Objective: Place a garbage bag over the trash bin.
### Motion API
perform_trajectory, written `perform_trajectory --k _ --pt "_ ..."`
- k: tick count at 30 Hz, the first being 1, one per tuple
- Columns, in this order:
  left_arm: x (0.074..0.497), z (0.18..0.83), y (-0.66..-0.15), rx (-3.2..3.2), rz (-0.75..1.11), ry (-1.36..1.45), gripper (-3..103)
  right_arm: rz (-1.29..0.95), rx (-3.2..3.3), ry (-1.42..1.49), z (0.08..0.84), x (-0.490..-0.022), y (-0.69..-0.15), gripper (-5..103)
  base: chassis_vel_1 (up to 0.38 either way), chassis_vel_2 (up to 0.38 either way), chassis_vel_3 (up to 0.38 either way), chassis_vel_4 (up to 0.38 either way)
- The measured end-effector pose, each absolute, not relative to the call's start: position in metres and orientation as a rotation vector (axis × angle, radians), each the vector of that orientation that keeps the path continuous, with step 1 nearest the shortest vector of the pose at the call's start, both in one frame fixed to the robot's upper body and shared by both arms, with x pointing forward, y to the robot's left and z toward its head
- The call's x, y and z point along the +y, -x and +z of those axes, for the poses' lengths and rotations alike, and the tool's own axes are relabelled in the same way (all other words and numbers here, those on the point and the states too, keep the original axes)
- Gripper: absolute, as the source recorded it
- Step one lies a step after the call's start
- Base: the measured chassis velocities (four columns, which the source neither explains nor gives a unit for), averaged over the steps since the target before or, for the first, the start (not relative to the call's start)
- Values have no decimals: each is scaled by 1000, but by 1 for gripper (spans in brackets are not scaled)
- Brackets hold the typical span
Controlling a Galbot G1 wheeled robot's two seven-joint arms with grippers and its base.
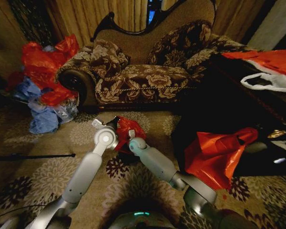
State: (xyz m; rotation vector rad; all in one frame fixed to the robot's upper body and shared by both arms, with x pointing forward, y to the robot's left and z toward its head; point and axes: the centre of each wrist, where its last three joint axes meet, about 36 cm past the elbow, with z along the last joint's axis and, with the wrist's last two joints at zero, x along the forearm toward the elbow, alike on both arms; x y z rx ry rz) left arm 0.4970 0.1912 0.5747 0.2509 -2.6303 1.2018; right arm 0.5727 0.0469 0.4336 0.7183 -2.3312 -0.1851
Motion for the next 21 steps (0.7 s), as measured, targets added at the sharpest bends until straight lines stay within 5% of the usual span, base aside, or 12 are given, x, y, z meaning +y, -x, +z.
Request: perform_trajectory --k 21 --pt "196 556 -515 -2662 1162 -280 0 -200 -2384 -739 443 7 -537 100 0 0 0 0"
